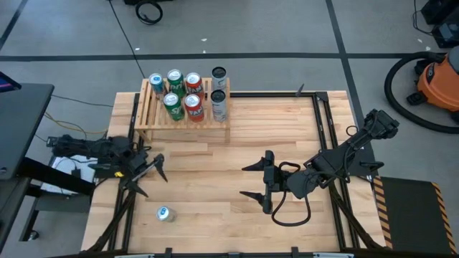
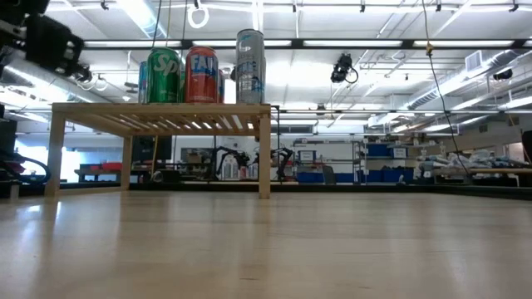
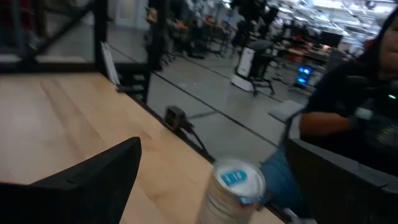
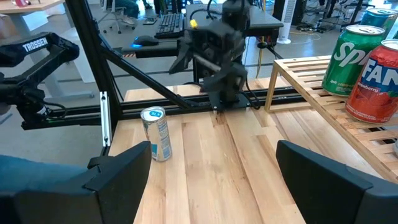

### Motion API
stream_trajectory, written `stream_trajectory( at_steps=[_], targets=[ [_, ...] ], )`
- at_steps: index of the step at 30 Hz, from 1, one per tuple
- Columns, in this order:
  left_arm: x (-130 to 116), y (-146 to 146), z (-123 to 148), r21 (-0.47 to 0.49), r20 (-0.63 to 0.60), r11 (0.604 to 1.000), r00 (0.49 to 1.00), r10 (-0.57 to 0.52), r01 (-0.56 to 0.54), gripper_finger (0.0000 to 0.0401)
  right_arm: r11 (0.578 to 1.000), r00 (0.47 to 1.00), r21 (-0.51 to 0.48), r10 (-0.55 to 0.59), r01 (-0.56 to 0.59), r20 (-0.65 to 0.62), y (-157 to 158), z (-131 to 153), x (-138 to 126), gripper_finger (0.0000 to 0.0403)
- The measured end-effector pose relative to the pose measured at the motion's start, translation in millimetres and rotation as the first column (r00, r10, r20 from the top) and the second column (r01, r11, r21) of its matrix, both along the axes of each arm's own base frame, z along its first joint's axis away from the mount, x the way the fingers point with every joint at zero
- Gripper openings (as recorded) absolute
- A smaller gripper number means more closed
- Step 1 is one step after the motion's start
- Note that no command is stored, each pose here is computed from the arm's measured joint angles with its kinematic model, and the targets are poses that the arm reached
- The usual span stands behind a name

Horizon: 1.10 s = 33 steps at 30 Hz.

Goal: Place canned beverage on shelf
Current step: Put the blue soda can on the shelf

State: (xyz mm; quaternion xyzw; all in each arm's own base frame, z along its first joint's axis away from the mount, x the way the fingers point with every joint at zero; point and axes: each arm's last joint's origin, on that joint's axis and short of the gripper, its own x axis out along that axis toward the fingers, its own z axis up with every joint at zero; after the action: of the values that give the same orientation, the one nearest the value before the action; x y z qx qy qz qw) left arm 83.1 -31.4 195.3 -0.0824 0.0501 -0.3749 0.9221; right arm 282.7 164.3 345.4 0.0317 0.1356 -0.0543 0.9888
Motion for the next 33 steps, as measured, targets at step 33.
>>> stream_trajectory(
  at_steps=[33],
  targets=[
    [9,-37,-41,0.123,-0.110,0.991,0.993,-0.030,0.044,0.0400,1.000,1.000,0.000,0.000,0.000,0.000,0,0,0,0.0355]
  ],
)
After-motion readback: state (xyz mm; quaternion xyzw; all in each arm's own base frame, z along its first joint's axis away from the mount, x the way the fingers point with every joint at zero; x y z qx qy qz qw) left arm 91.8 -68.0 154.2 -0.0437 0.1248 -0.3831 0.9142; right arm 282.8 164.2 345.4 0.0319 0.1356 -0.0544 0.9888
